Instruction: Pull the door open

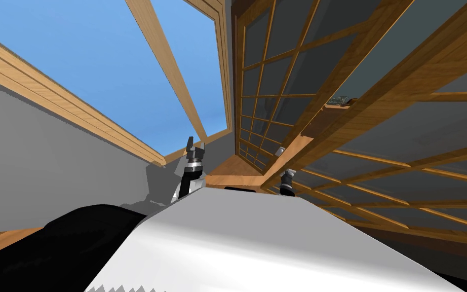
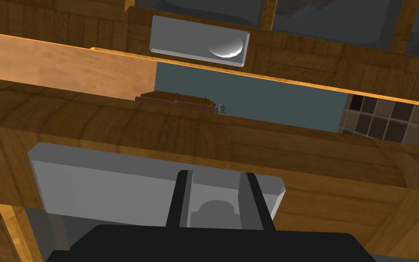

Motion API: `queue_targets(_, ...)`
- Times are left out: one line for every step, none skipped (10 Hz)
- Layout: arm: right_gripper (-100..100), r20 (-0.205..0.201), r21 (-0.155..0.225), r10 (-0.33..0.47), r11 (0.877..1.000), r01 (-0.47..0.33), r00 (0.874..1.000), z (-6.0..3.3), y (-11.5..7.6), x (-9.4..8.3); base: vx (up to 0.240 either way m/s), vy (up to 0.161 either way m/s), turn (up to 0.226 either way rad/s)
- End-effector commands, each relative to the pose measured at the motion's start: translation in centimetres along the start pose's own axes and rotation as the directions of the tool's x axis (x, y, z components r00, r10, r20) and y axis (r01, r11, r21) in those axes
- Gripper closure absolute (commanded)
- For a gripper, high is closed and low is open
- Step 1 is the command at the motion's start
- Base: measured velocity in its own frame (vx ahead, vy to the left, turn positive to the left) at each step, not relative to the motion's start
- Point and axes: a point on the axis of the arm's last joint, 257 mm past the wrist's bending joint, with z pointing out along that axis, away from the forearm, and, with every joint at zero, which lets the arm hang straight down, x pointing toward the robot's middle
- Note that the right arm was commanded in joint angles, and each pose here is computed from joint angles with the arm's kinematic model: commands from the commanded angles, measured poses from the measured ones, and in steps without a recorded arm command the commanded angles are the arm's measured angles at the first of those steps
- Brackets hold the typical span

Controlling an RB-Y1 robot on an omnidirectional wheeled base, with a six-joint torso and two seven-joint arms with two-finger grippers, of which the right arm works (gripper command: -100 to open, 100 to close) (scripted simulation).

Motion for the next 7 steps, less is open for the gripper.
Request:
queue_targets(100, 0.030, -0.005, 0.035, 0.999, -0.035, 0.999, 0.43, 0.28, -2.30, -0.022, 0.003, 0.038)
queue_targets(100, 0.030, -0.005, 0.035, 0.999, -0.035, 0.999, 0.43, 0.28, -2.30, -0.042, -0.011, 0.066)
queue_targets(100, 0.030, -0.005, 0.035, 0.999, -0.035, 0.999, 0.43, 0.28, -2.30, -0.030, -0.005, 0.012)
queue_targets(100, 0.030, -0.005, 0.035, 0.999, -0.035, 0.999, 0.43, 0.28, -2.30, 0.004, -0.001, -0.012)
queue_targets(100, 0.029, -0.010, 0.084, 0.996, -0.083, 0.996, 0.55, 0.42, -2.26, -0.022, -0.009, 0.061)
queue_targets(100, 0.027, -0.014, 0.115, 0.993, -0.115, 0.993, 0.67, 0.55, -2.22, -0.082, -0.025, 0.114)
queue_targets(100, 0.027, -0.014, 0.132, 0.991, -0.132, 0.991, 0.67, 0.55, -2.22, -0.064, -0.030, 0.056)
